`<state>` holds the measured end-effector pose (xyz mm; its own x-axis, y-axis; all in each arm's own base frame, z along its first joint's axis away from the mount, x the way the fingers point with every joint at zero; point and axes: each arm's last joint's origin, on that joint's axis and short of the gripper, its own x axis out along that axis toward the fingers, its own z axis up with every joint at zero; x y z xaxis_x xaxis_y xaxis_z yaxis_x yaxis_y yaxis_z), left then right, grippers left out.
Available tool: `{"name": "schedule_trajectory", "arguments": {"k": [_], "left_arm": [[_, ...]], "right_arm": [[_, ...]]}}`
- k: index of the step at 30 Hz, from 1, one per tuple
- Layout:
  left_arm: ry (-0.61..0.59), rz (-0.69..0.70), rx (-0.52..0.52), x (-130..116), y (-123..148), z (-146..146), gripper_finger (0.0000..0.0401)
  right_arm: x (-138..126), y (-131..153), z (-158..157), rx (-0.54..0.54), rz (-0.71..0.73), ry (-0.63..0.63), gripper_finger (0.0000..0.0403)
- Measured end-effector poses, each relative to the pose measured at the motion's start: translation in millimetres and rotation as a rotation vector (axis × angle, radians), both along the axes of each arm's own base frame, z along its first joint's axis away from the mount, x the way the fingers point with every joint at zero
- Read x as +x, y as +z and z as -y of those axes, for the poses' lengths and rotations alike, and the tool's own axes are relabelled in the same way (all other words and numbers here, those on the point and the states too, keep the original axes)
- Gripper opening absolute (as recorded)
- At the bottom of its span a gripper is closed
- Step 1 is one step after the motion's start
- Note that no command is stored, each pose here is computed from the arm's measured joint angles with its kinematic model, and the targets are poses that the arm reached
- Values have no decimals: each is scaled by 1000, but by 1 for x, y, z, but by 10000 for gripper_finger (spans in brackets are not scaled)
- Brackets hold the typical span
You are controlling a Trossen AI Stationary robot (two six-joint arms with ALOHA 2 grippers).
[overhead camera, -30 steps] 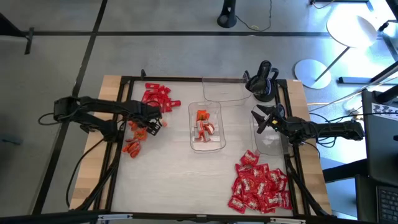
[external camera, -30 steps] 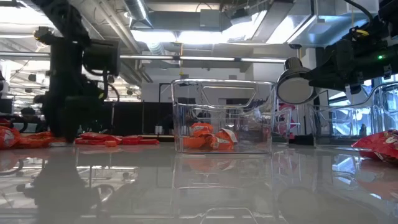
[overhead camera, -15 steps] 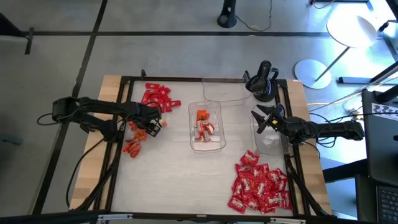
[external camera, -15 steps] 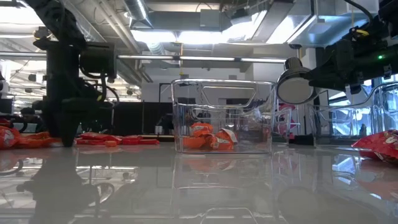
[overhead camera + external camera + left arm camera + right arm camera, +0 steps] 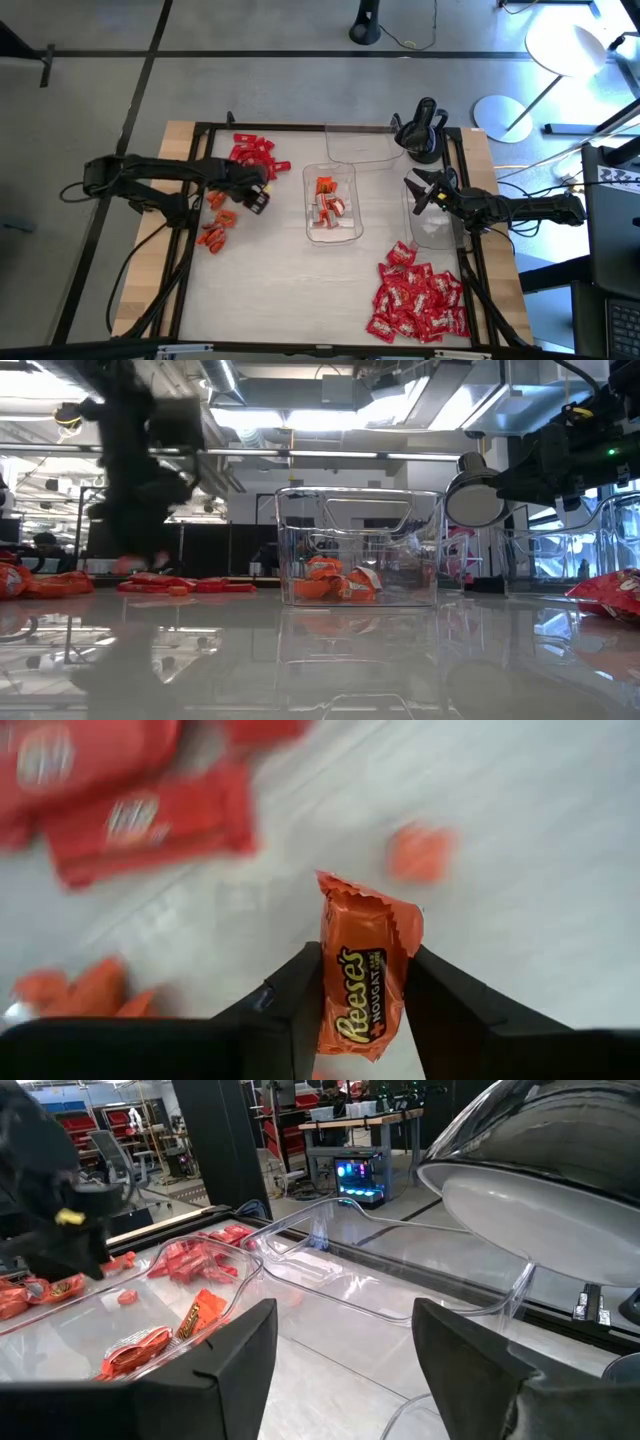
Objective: Sort candy
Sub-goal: Put the orange chocolate into the bottom left transparent bin
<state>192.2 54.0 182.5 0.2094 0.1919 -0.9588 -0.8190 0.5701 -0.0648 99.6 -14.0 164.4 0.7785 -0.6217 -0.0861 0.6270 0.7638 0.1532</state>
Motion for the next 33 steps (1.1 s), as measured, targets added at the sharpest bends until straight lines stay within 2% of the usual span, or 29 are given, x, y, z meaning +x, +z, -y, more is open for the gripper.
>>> {"name": "schedule_trajectory", "arguments": {"k": [4, 9, 15, 20, 23, 30, 33], "left_arm": [[-55, 212, 63, 25, 24, -1, 122], [-156, 570, 192, 59, 49, 0, 123], [-254, 795, 313, 91, 53, 1, 123], [-291, 888, 375, 114, 41, 0, 123], [-303, 883, 382, 120, 31, -1, 130], [-315, 877, 346, 121, 27, -3, 199], [-331, 877, 358, 120, 30, -3, 211]], "right_arm": [[0, 0, 0, 0, 0, 0, 230], [0, 0, 0, 0, -2, 0, 230], [0, 0, 0, 0, -3, 0, 230], [0, 0, 0, 0, -3, 0, 230], [0, 0, 0, 0, -3, 0, 230], [0, 0, 0, 0, -3, 0, 230], [0, 0, 0, 0, -3, 1, 230]]}}
